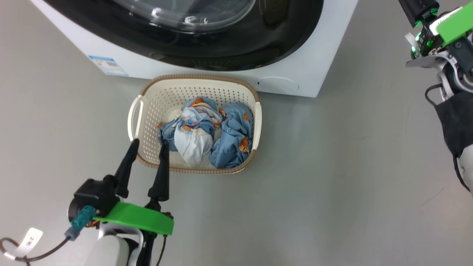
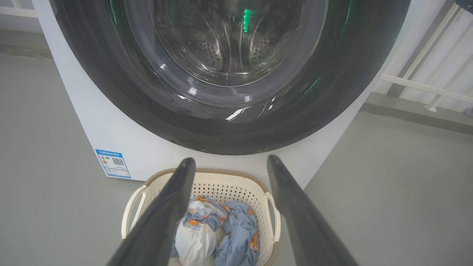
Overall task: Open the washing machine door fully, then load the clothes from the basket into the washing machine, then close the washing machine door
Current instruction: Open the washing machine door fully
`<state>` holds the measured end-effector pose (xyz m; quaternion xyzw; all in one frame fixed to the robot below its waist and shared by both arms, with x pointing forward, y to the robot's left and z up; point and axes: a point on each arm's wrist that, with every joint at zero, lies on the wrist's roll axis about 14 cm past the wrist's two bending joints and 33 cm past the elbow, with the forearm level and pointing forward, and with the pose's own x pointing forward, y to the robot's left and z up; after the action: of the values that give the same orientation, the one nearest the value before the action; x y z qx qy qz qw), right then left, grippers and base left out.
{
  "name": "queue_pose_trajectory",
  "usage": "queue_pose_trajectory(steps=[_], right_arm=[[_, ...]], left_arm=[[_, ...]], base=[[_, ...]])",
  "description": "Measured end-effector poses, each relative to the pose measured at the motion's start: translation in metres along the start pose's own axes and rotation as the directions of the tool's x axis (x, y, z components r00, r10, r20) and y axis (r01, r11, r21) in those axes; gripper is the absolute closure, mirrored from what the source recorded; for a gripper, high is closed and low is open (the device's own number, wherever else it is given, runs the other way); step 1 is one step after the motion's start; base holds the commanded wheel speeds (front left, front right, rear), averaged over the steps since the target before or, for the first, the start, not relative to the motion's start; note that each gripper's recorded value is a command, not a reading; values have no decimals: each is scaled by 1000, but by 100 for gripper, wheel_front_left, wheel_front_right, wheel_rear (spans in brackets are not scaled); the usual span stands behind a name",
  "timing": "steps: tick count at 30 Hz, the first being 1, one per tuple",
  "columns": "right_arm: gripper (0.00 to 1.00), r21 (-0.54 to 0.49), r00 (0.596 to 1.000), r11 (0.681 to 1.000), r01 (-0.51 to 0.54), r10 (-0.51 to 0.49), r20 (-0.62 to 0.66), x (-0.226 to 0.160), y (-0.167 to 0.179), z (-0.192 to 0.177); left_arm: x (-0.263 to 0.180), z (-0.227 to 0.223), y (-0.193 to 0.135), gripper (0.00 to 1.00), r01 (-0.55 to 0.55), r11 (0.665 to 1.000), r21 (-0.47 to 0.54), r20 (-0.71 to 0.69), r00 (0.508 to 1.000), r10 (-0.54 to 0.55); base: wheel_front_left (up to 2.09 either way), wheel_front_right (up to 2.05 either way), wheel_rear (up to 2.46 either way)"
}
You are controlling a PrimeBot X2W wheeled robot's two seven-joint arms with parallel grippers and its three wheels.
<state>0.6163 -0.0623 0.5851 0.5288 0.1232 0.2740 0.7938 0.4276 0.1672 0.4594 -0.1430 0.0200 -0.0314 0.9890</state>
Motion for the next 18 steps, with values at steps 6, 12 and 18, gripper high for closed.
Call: queue_pose_trajectory(steps=[6,12,18], right_arm=[[100,71,992,997,4,5,-126,15,-10,-15],[100,118,976,993,13,13,-218,27,-19,-28],[100,129,970,992,18,15,-245,41,-26,-31]], left_arm=[[9,-4,-1,0,10,1000,-1,-8,1000,-10],[10,-11,0,0,9,1000,-5,-27,1000,-10],[14,-17,2,0,5,1000,-8,-43,999,-5]], base=[[0,0,0],[0,0,0],[0,0,0]])
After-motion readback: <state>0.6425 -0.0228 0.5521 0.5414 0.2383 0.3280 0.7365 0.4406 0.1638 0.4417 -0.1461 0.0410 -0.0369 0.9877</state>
